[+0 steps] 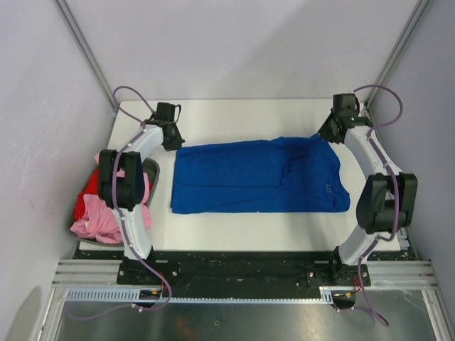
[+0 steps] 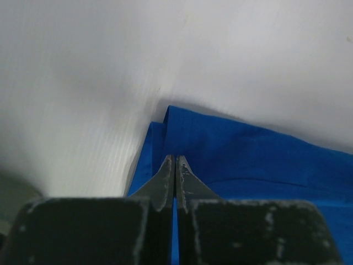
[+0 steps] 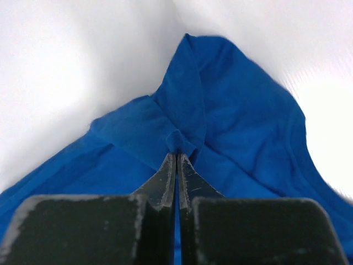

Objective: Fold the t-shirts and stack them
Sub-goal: Fold the other side of the tshirt into a rectangle

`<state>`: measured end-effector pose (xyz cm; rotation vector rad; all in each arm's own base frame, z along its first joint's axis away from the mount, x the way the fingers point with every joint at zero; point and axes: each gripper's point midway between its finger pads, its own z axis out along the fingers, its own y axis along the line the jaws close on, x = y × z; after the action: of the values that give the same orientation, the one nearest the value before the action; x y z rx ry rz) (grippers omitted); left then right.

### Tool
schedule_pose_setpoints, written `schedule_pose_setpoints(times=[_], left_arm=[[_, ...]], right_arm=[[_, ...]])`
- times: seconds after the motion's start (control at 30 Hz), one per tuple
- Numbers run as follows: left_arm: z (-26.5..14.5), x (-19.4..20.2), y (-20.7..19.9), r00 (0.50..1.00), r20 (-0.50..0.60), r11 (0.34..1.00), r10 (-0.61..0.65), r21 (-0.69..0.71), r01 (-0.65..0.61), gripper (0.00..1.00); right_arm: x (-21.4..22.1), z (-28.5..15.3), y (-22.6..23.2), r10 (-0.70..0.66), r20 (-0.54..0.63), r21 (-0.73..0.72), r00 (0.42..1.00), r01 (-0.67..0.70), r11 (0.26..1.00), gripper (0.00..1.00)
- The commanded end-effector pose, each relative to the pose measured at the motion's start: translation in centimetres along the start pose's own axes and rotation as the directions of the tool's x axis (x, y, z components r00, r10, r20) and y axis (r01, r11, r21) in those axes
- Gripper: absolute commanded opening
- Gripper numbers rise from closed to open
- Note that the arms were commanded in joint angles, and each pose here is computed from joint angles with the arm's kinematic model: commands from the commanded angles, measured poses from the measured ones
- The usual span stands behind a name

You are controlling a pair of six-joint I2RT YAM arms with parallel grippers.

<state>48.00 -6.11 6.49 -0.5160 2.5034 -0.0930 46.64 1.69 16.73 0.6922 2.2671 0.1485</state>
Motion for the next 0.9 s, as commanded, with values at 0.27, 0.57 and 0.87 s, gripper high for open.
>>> schedule_pose_setpoints(times=[0.27,0.57,0.87], left_arm=[[-3.9,0.8,0.6,0.998,0.055,0.998,-0.023,0.061,0.020,0.00],[-5.7,0.6,0.3,0.997,0.075,0.995,-0.031,0.094,0.024,0.00],[-4.6,4.9,2.0,0.999,-0.003,0.997,-0.035,0.069,0.035,0.00]], right_arm=[[2.3,-6.3,-2.6,0.025,0.038,0.001,0.999,-0.025,1.000,0.00],[2.9,-8.5,-2.5,0.013,0.040,-0.023,0.999,-0.012,1.000,0.00],[7.6,-7.3,-5.6,0.019,-0.035,0.028,0.999,-0.018,0.999,0.00]])
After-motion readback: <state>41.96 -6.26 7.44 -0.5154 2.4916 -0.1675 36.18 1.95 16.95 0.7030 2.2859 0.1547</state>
